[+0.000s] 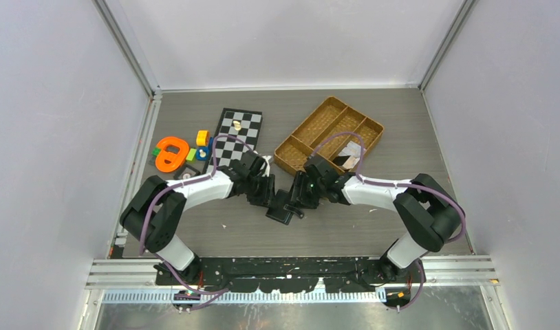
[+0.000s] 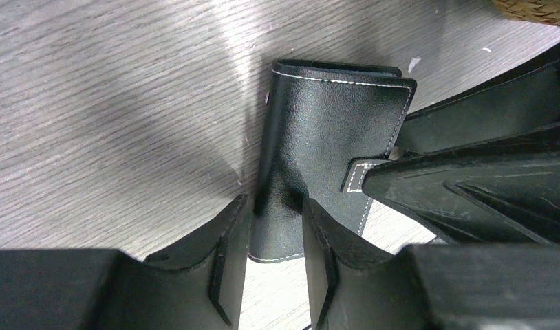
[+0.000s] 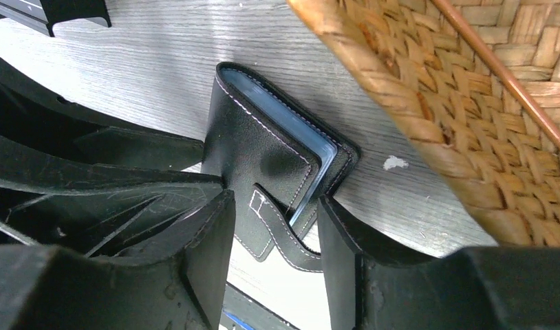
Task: Put the credit cards into the card holder
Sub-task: Close the card holder at the center of the board.
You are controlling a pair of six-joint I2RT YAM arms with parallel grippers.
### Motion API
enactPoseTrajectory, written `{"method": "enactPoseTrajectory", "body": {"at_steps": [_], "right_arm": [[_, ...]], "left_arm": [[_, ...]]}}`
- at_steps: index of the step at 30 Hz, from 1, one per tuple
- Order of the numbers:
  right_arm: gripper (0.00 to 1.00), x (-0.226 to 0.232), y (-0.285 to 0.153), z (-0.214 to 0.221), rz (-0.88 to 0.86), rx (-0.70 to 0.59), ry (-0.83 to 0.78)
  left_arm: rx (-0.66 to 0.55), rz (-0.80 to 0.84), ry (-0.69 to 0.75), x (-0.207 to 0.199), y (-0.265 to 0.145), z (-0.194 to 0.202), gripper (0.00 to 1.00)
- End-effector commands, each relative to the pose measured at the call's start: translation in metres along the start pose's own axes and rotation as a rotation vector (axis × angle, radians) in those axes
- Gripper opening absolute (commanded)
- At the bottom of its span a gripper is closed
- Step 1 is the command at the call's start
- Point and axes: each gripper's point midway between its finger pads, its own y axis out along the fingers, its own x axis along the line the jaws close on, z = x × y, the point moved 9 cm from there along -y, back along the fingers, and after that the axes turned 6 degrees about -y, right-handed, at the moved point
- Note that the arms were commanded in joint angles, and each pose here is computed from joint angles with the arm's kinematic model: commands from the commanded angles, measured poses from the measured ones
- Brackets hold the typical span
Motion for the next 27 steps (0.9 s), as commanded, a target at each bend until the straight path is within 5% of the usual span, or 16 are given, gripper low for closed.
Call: {"method": "enactPoseTrajectory", "body": {"at_steps": [1,9,22,27], "right_arm": [[0.51,-0.004,0.006,0.000,0.048,0.017,0.015],[0.40,-0.018,0.006,0.005,0.159,0.019,0.031],[0.02,-0.047,0.005,0.018,0.318,0.025,0.028],[0.00,-0.048,0.005,0.020,0.324,0.031,0.027]], "left_arm": [[-0.047,0.068,-0.001,-0.007,0.004,-0.006,0.35],[-0.063,0.088,-0.016,-0.009,0.004,-0.006,0.34],[-0.055,0.138,-0.139,-0.008,0.005,-0.002,0.47],[-0.039,0.181,-0.218,-0.002,0.015,0.004,0.45]]}}
